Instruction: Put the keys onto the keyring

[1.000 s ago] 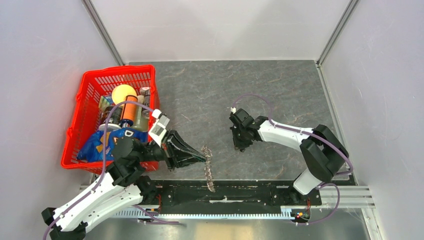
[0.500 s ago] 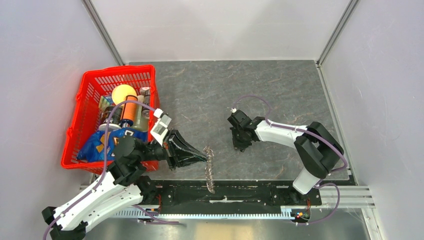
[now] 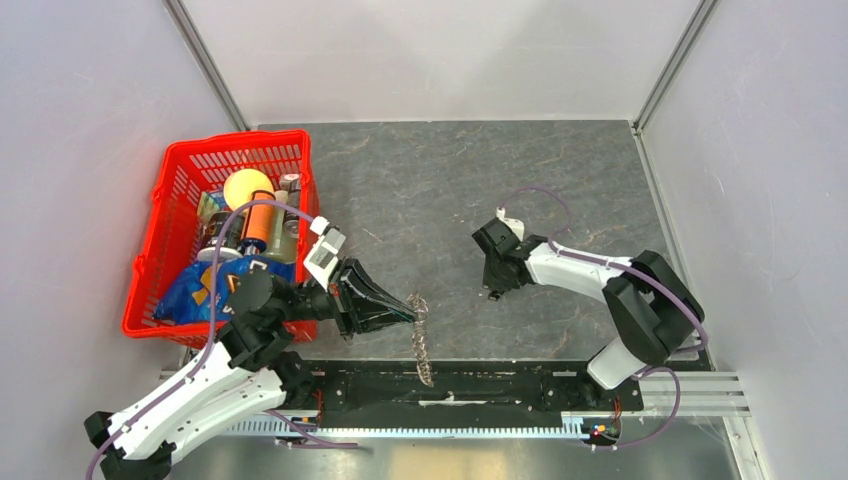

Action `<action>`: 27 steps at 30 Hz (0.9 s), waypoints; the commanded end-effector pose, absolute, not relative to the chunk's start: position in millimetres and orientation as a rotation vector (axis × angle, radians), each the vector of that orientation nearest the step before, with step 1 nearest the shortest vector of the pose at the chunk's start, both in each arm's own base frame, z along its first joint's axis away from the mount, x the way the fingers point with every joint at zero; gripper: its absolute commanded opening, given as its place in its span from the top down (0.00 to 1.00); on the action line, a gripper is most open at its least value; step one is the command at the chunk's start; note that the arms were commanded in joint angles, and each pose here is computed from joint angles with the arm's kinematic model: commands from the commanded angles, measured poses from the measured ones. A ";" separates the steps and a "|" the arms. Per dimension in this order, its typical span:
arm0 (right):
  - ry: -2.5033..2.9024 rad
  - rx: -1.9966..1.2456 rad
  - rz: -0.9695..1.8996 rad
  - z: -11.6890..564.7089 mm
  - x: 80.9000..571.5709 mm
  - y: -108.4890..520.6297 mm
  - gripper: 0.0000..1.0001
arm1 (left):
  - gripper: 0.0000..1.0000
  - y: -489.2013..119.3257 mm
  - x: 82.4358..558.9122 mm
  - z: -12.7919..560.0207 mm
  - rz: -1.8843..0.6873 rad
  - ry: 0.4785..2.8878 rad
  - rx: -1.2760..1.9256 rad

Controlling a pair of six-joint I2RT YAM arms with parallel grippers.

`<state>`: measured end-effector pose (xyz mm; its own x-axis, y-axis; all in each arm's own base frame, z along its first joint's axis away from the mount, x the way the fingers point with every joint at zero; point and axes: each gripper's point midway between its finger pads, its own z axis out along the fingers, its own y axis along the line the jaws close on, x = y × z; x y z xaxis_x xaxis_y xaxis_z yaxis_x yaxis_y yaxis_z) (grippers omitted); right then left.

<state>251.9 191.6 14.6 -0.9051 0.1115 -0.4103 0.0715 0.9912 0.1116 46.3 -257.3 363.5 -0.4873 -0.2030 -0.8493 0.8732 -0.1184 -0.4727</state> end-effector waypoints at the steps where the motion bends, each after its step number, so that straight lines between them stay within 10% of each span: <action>1: 2.679 0.327 -0.070 1.8 239.9 143.7 1.00 | 0.98 -252.7 40.1 382.8 -1.734 1.268 0.806; 17: 2.485 0.438 0.154 76.0 236.2 137.4 1.00 | 0.98 -248.3 35.7 384.8 -1.750 1.246 0.798; 27: 2.568 0.440 0.351 79.9 210.9 159.2 0.71 | 0.98 -248.3 35.6 382.1 -1.745 1.250 0.803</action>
